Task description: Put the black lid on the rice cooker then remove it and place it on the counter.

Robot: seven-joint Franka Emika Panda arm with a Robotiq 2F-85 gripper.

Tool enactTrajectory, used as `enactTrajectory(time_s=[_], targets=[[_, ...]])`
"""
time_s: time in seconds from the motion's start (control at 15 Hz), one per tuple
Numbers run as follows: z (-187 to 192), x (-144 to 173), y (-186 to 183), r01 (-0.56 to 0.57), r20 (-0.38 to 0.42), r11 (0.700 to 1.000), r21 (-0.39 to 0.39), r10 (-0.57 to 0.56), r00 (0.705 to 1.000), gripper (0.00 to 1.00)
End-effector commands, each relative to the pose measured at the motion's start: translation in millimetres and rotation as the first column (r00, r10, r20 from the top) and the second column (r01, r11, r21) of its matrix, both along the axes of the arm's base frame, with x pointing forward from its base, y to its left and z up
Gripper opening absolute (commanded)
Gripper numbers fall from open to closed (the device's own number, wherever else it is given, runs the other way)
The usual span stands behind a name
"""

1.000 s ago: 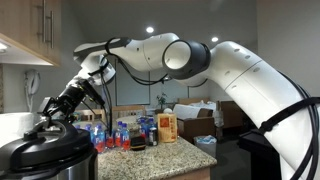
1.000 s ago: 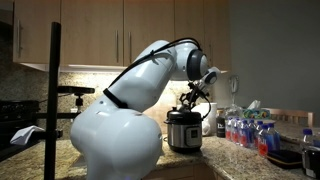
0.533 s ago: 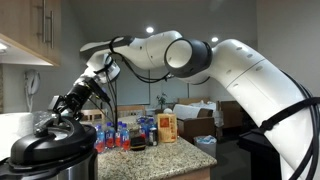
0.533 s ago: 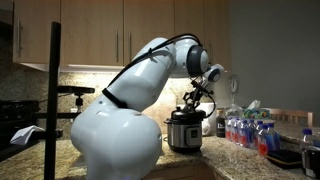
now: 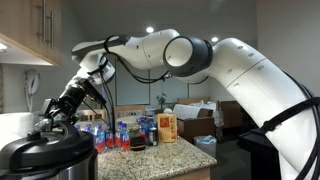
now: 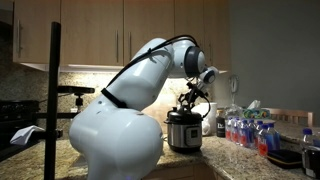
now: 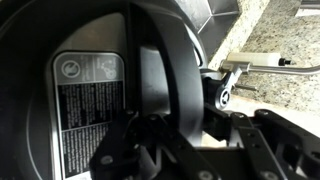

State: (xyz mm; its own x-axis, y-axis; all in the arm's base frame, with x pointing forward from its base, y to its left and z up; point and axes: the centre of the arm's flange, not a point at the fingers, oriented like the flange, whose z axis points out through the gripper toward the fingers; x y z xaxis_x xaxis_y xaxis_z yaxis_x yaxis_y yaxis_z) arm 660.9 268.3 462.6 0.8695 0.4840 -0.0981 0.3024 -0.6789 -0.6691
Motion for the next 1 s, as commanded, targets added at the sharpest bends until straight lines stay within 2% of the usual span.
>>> enactTrajectory(time_s=[0.0,0.47,0.53,0.6,0.93], targets=[[13.4,-23.8,-4.1,-0.006,0.011,0.999,-0.032,0.006,1.0,0.0],[13.4,-26.0,-2.4,-0.003,0.018,0.998,-0.065,0.004,1.0,0.0],[13.3,-26.3,-1.6,-0.006,0.018,0.997,-0.074,0.007,1.0,0.25],[13.7,-26.9,-0.8,-0.007,0.021,0.997,-0.08,0.009,1.0,0.26],[19.6,-30.1,0.9,-0.021,0.04,0.993,-0.115,0.025,0.999,0.56]])
